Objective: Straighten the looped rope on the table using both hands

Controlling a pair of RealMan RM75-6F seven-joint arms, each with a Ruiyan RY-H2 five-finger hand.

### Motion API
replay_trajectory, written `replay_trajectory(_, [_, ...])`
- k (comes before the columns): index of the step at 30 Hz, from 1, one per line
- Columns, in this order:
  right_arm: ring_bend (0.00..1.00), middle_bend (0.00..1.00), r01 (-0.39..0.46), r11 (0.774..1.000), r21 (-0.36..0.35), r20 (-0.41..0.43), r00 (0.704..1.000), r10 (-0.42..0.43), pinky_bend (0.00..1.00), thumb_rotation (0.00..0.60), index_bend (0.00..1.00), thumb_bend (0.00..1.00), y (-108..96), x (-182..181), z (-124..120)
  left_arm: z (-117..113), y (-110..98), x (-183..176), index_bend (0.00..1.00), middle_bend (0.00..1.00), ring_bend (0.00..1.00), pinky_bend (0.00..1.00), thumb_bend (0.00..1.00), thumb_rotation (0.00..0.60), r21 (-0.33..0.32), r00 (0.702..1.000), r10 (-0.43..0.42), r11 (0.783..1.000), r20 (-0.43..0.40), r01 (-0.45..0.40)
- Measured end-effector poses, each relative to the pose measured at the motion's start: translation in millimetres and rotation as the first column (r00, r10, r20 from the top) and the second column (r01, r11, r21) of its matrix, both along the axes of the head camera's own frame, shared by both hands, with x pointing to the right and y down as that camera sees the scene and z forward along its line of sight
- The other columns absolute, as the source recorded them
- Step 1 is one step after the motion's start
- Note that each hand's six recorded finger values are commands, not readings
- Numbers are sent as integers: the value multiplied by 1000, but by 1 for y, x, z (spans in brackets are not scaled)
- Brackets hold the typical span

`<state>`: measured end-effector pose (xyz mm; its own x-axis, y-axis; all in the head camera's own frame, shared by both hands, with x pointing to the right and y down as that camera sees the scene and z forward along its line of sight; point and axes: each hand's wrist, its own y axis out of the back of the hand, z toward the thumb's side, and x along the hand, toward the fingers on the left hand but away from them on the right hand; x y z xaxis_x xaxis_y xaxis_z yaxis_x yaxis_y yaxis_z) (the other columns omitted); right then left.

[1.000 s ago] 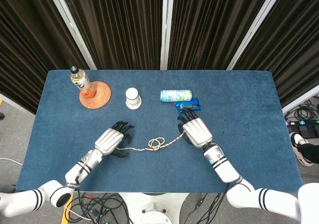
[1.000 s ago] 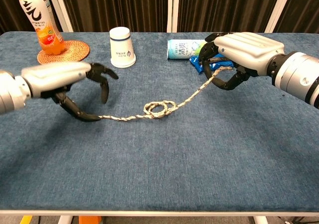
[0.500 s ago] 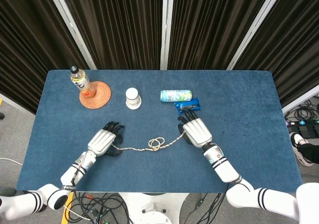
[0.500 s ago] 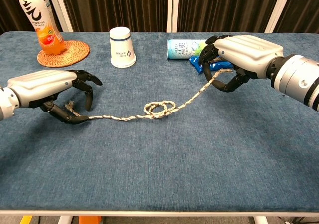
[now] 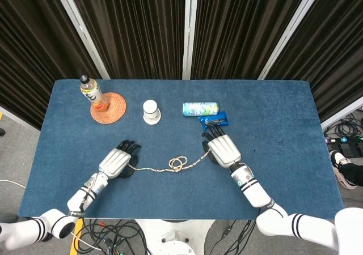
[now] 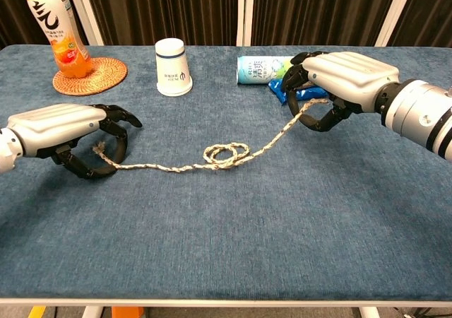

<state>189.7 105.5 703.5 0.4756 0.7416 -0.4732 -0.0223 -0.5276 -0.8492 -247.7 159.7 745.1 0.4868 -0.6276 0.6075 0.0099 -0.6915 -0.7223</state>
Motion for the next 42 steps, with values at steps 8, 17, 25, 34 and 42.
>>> replay_trajectory(8, [0, 232, -14, 1000, -3, 1, 1000, 14, 0, 600, 664, 479, 0, 4, 1, 2, -1, 1, 561, 143, 0, 19, 314, 600, -10, 1000, -20, 1000, -18, 20])
replay_trajectory(17, [0, 232, -48, 999, 9, -1, 999, 48, 0, 600, 663, 489, -7, 20, -5, -6, -10, -11, 594, 171, 0, 19, 355, 600, 29, 996, -75, 997, -42, 77])
replay_trajectory(25, [0, 232, -138, 990, 18, -22, 990, 138, 0, 600, 664, 500, -12, 67, -17, -17, -17, -62, 596, 171, 0, 19, 357, 600, 58, 984, -179, 982, 6, 179])
replay_trajectory(34, [0, 232, -301, 954, -12, -48, 953, 300, 0, 600, 665, 504, 1, 140, -24, -16, -22, -118, 597, 171, 0, 19, 354, 600, 69, 947, -317, 947, 50, 313])
replay_trajectory(42, [0, 230, -389, 921, -28, -69, 920, 386, 0, 600, 664, 504, 13, 174, -13, -7, -21, -133, 596, 171, 0, 19, 354, 600, 64, 938, -340, 939, 62, 337])
